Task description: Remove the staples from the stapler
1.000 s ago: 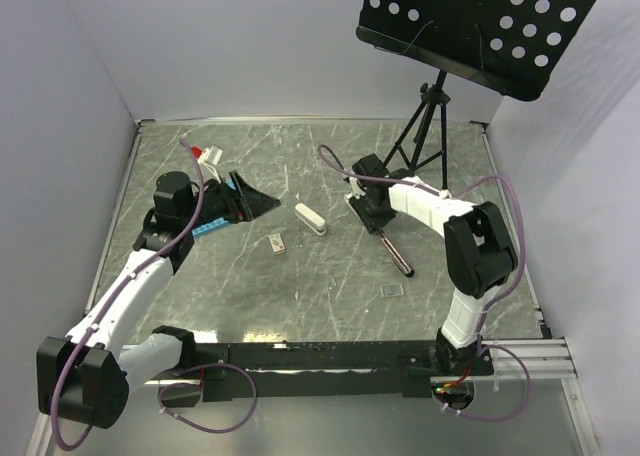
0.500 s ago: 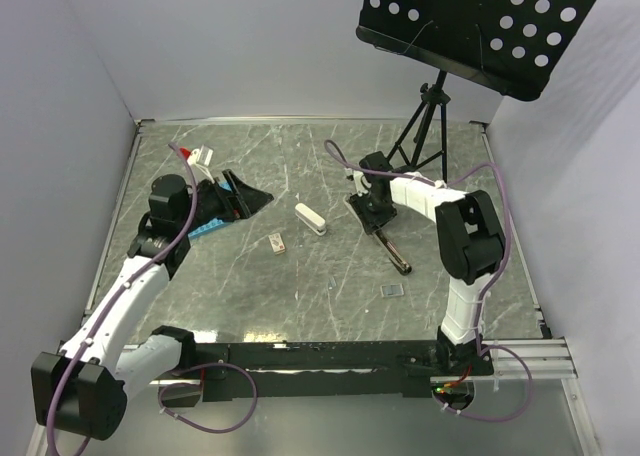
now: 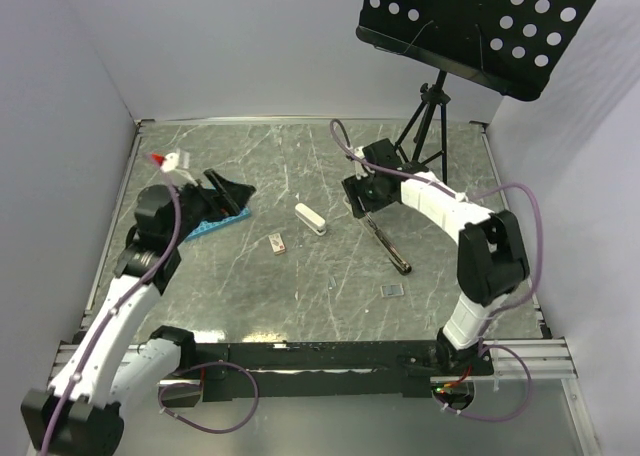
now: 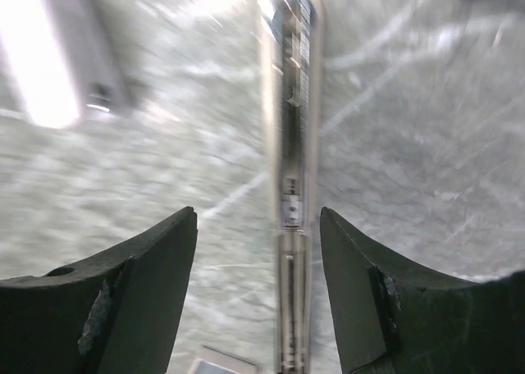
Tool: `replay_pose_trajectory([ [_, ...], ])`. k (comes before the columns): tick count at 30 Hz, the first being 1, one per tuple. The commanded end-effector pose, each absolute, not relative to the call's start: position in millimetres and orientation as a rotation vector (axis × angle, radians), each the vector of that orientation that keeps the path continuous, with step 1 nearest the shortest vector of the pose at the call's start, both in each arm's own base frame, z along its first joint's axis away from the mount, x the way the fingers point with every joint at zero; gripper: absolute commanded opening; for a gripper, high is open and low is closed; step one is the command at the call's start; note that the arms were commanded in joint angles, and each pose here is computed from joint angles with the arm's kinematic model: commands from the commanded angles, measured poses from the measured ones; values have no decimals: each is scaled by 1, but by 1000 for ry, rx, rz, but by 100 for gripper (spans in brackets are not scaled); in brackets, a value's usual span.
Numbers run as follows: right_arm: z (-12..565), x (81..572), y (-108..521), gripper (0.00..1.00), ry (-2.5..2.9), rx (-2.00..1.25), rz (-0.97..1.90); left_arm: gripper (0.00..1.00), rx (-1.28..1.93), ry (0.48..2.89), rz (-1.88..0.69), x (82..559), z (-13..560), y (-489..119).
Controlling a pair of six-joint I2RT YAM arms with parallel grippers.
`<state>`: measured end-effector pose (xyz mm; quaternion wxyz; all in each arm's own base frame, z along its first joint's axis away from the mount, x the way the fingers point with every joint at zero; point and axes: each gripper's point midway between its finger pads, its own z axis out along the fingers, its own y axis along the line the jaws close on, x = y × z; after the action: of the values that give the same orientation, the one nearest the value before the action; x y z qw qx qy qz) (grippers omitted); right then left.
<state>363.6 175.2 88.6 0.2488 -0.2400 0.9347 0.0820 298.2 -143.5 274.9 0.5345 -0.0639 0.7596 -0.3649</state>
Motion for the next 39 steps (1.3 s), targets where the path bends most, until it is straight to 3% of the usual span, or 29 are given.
replay_pose_trajectory([
  [1,131,364,217,70,2385,-638,344,88,-254,1628,-708,296,314,-106],
  [18,70,364,298,73,2455,-821,335,88,-304,1631,-661,299,310,-97],
  [21,64,365,301,59,2463,-827,345,88,-304,1633,-658,300,310,-97],
  [22,65,365,302,47,2457,-826,349,88,-303,1630,-659,299,311,-97],
  [27,76,366,305,36,2408,-818,377,87,-280,1631,-674,299,311,-100],
  [28,78,365,305,25,2399,-818,383,87,-279,1631,-675,299,310,-101],
  [30,85,364,304,12,2379,-811,390,87,-277,1631,-674,299,310,-101],
  [34,107,357,299,1,2382,-728,408,86,-266,1631,-683,298,310,-103],
  [39,152,344,296,0,2340,-611,492,86,-256,1643,-701,300,307,-107],
])
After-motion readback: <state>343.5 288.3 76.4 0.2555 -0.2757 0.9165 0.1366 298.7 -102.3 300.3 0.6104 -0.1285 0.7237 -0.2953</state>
